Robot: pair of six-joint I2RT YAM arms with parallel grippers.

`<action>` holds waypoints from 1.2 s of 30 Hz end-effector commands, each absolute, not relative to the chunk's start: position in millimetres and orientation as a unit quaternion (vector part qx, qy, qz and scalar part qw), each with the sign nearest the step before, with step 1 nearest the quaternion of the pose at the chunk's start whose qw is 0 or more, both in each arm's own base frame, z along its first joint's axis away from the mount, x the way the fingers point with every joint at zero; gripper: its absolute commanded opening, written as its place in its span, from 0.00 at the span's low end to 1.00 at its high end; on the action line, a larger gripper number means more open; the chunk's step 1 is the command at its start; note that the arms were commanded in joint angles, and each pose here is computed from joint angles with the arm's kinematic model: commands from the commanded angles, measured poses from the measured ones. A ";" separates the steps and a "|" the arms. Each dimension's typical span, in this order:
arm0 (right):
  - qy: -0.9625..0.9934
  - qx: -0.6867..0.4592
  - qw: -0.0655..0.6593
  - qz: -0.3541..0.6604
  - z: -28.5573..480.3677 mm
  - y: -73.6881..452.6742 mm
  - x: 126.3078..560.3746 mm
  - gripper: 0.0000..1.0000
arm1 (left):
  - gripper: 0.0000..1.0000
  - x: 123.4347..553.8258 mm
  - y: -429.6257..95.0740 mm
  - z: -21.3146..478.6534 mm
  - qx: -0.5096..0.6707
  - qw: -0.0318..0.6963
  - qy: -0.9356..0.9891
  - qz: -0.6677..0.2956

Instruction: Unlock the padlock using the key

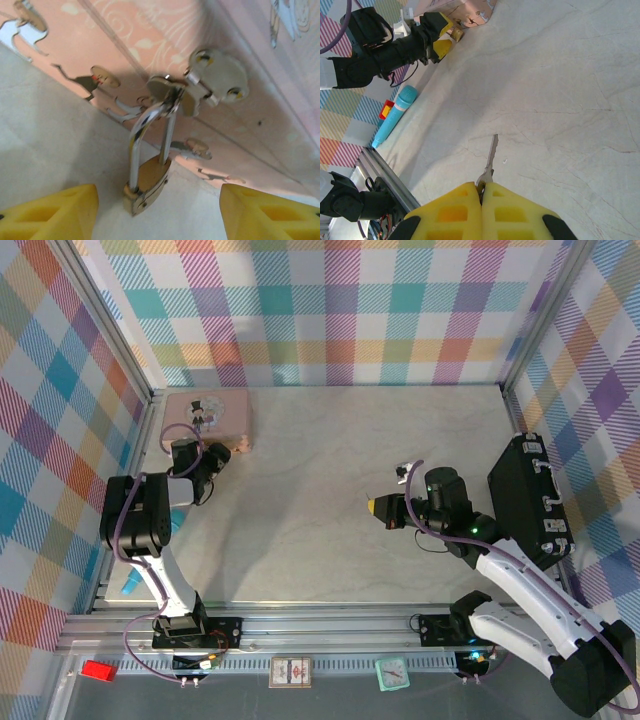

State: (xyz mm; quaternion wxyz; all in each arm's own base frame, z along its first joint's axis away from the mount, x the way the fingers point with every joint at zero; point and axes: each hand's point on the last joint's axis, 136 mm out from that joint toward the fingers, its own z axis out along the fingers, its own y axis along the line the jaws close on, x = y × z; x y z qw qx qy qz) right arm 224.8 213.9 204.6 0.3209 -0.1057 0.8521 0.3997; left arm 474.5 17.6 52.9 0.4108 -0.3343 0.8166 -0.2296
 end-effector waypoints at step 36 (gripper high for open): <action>0.853 -0.100 0.320 0.400 211.7 213.9 227.5 0.00 | 0.01 473.9 1.7 45.4 -0.329 0.376 0.831 -0.244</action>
